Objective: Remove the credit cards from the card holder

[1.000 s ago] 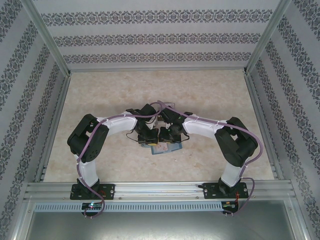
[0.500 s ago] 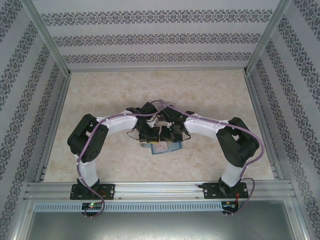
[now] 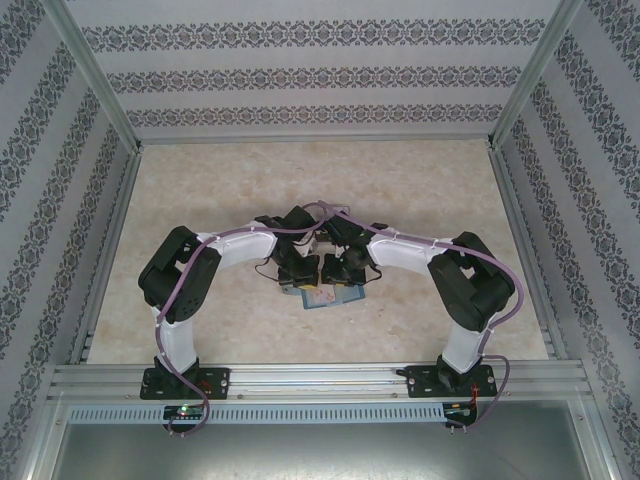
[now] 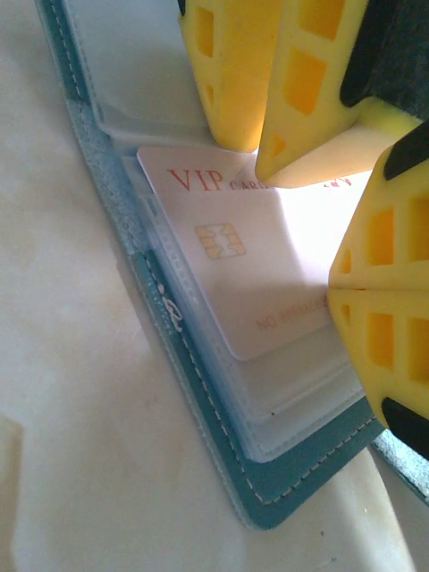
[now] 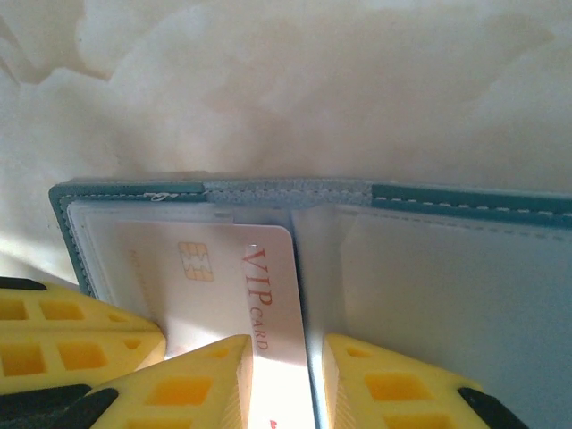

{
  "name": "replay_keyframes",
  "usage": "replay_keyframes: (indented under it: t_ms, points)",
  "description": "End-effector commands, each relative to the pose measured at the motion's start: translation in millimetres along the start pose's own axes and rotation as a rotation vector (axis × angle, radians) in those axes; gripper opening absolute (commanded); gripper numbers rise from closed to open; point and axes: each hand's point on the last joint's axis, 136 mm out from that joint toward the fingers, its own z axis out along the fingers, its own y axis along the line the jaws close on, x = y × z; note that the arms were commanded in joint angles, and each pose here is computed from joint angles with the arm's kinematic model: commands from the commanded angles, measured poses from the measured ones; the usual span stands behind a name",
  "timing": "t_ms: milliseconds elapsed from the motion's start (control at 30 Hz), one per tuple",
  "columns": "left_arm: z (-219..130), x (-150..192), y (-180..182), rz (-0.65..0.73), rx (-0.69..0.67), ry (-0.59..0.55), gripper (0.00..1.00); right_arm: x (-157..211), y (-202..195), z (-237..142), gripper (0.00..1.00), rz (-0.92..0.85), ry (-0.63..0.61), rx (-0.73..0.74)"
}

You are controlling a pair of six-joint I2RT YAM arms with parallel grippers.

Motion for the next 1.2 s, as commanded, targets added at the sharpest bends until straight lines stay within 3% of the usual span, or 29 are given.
replay_keyframes:
  t_ms: [0,667,1167]
  points:
    - [16,15,24,-0.015,-0.094,0.053,0.02,6,-3,7,0.28,0.009,0.034,-0.02]
    - [19,16,27,-0.015,-0.099,0.064,0.01,0,27,-13,0.25,0.023,0.002,-0.226]
    - [19,16,26,-0.014,-0.097,0.068,0.02,-2,27,-12,0.15,0.058,-0.003,-0.303]
